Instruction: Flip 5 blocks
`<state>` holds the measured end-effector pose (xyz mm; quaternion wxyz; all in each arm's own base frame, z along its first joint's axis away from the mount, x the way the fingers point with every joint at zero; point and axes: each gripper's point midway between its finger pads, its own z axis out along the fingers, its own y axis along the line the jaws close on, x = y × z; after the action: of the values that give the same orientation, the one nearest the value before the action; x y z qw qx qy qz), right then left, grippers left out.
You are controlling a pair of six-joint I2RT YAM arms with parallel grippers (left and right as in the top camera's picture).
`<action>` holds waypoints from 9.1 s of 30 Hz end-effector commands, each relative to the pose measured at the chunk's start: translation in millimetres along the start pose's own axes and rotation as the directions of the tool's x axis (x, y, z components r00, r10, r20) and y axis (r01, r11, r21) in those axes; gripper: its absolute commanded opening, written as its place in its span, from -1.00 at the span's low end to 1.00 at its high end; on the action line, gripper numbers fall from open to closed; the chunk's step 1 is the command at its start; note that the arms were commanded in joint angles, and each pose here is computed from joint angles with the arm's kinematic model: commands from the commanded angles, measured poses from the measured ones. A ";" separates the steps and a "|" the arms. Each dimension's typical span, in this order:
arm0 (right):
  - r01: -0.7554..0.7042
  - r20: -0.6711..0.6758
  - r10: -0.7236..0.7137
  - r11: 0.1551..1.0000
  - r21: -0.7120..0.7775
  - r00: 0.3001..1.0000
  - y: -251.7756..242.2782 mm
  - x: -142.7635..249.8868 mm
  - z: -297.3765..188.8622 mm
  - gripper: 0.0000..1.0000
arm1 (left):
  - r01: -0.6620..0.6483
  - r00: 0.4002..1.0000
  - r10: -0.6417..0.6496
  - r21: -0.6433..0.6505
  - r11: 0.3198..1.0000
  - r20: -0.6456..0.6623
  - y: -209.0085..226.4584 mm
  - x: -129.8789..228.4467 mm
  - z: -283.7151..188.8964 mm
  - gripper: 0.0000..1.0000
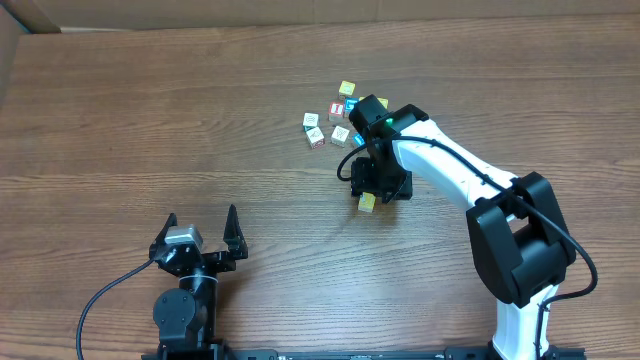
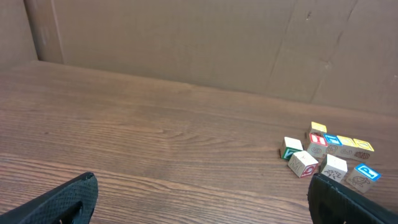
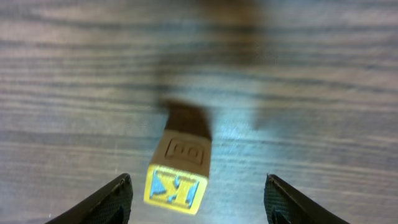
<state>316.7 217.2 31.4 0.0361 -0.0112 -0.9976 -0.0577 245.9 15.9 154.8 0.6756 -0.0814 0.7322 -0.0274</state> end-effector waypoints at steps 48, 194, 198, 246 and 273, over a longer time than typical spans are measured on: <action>-0.020 -0.013 0.021 0.997 0.078 1.000 -1.3 21.3 2.4 -0.32 | -0.019 1.000 0.019 0.018 1.000 0.007 -3.5 -0.6 -0.4 1.00; 0.459 0.506 -0.376 0.887 -0.045 0.776 19.0 -123.6 6.9 -0.24 | -0.019 1.000 0.019 0.018 1.000 0.007 -3.5 -0.6 -0.4 1.00; 0.443 0.497 -0.361 0.895 -0.055 0.790 17.9 -121.8 8.1 -0.30 | -0.019 1.000 0.019 0.019 1.000 0.007 -3.6 -0.6 -0.4 1.00; 0.267 0.201 -0.240 0.956 -0.119 0.950 73.0 33.8 -20.5 -0.49 | -0.019 1.000 0.019 0.019 1.000 0.007 -3.6 -0.6 -0.4 0.99; 0.170 0.255 -0.154 0.985 -0.039 0.955 71.8 45.3 4.5 0.26 | -0.019 1.000 0.019 0.018 1.000 0.007 -3.5 -0.6 -0.4 1.00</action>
<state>264.4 283.1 26.2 -0.0753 0.0603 -0.9922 -0.0790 245.9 15.9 154.8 0.6756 -0.0814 0.7322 -0.0274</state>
